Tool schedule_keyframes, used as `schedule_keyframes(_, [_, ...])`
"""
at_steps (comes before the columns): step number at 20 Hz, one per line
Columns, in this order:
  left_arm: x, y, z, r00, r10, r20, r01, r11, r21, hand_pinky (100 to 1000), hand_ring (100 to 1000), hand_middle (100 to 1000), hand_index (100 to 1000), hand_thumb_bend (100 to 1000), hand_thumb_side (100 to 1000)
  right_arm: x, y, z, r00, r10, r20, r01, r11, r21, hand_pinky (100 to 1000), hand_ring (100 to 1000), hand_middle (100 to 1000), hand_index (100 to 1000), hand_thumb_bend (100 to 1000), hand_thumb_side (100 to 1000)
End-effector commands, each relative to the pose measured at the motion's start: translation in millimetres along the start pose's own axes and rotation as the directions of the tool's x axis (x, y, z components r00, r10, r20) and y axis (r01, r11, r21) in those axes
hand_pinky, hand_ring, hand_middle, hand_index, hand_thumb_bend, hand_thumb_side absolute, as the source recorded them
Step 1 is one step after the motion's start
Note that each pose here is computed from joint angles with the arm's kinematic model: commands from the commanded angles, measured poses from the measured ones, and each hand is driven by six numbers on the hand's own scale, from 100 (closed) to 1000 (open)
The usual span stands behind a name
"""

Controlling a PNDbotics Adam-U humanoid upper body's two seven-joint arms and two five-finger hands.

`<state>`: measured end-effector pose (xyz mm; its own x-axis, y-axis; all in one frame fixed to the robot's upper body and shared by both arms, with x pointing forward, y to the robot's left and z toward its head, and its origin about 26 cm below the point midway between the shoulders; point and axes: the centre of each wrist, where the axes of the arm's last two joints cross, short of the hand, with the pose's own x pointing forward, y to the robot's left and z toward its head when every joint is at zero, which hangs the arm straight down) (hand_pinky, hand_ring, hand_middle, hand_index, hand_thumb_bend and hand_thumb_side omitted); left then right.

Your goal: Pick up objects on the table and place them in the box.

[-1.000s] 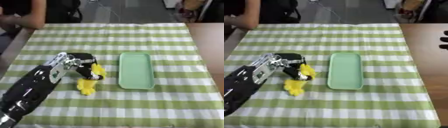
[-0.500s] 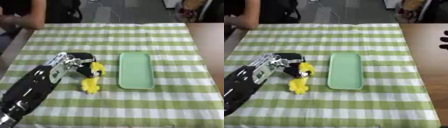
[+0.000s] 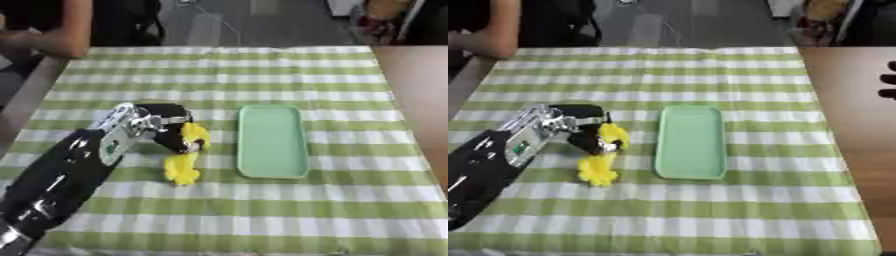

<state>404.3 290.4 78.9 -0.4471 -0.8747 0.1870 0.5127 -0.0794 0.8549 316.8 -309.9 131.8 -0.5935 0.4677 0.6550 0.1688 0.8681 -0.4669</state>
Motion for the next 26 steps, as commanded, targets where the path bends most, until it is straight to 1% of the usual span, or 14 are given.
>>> schedule_keyframes(1, [1, 19.2, 5, 1.000, -0.008, 0.001, 0.008, 0.998, 0.065, 100, 100, 105, 326, 100, 604, 6, -6.1, -6, 0.999, 0.014, 0.030, -0.013, 1.000, -0.008, 695, 760, 783, 893, 100, 797])
schedule_keyframes(7, [13, 39.6, 7, 0.999, -0.046, 0.027, 0.043, 0.993, 0.112, 100, 100, 100, 318, 100, 598, 6, -6.2, -6, 0.999, 0.014, 0.029, -0.014, 1.000, -0.007, 695, 760, 783, 893, 100, 797])
schedule_keyframes(13, [25, 67.6, 8, 0.995, -0.081, 0.050, 0.073, 0.987, 0.142, 100, 100, 100, 319, 100, 600, 6, -6.2, -6, 0.999, 0.015, 0.028, -0.015, 1.000, -0.004, 694, 760, 782, 892, 100, 797])
schedule_keyframes(14, [30, 75.5, 8, 0.994, -0.094, 0.059, 0.083, 0.984, 0.155, 100, 100, 100, 320, 100, 599, 6, -5.9, -6, 0.999, 0.015, 0.028, -0.015, 1.000, -0.003, 694, 760, 782, 892, 100, 797])
schedule_keyframes(15, [34, 83.0, 8, 0.992, -0.104, 0.066, 0.092, 0.982, 0.167, 100, 100, 100, 320, 100, 678, 6, -5.7, -6, 0.999, 0.014, 0.028, -0.014, 1.000, -0.002, 694, 760, 782, 892, 100, 797])
schedule_keyframes(16, [38, 91.6, 7, 0.991, -0.116, 0.073, 0.101, 0.978, 0.183, 100, 100, 100, 321, 100, 598, 6, -5.4, -6, 1.000, 0.014, 0.028, -0.014, 1.000, 0.000, 695, 760, 782, 892, 100, 797])
schedule_keyframes(22, [73, 134.5, 1, 0.975, -0.185, 0.126, 0.145, 0.951, 0.272, 100, 100, 100, 320, 100, 594, 6, -4.1, -6, 1.000, 0.009, 0.028, -0.010, 1.000, 0.004, 694, 760, 782, 892, 100, 797])
schedule_keyframes(26, [97, 149.7, -8, 0.960, -0.222, 0.172, 0.165, 0.941, 0.296, 100, 100, 100, 321, 100, 594, 6, -2.8, -6, 0.999, 0.005, 0.032, -0.005, 1.000, 0.007, 695, 760, 782, 892, 100, 798])
